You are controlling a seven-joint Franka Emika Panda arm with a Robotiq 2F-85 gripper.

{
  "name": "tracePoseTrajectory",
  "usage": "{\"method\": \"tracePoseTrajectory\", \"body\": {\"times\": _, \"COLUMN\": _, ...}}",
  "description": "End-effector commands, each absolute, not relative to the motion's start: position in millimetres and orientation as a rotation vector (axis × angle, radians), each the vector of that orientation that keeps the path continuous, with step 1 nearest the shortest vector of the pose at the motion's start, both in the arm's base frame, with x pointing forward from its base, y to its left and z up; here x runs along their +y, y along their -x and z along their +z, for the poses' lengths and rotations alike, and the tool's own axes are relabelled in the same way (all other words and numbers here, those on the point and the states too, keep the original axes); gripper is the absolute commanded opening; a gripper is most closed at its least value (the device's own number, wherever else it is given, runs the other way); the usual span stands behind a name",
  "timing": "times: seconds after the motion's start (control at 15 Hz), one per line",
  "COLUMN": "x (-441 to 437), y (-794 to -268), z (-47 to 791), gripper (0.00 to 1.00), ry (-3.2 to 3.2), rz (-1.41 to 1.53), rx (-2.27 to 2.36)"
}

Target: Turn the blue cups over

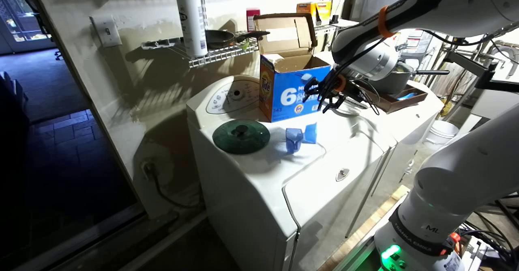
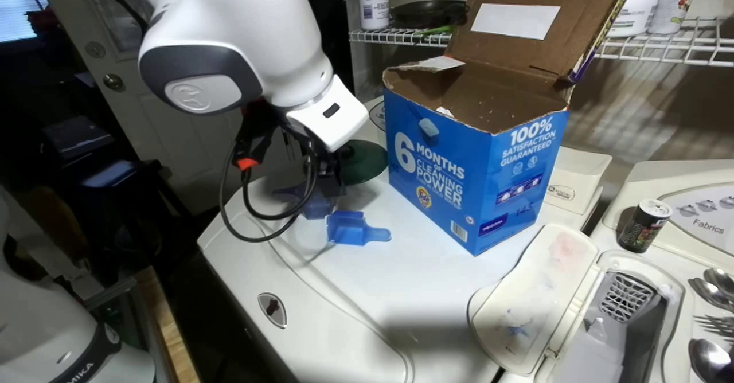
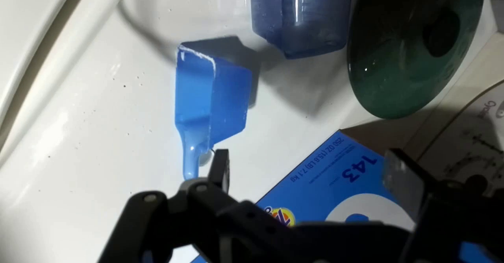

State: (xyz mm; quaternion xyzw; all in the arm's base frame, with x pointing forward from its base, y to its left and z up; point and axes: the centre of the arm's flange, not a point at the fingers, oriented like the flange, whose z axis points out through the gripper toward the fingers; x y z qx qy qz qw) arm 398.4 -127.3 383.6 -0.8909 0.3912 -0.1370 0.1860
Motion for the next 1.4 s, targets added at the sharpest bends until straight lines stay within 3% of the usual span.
{"method": "tracePoseTrajectory", "body": {"times": 0.0, "x": -143, "y": -396, "z": 368, "gripper": 1.00, "ry": 2.401, "rz": -0.324, "rx": 1.157}}
{"method": "tracePoseTrajectory", "body": {"times": 0.53, "x": -154, "y": -395, "z": 329, "gripper": 1.00, "ry": 2.310, "rz": -0.119, "rx": 1.213}}
{"method": "tracePoseTrajectory", "body": {"times": 1.33, "x": -166, "y": -416, "z": 300, "gripper": 0.98, "ry": 2.420, "rz": -0.064, "rx": 1.103}}
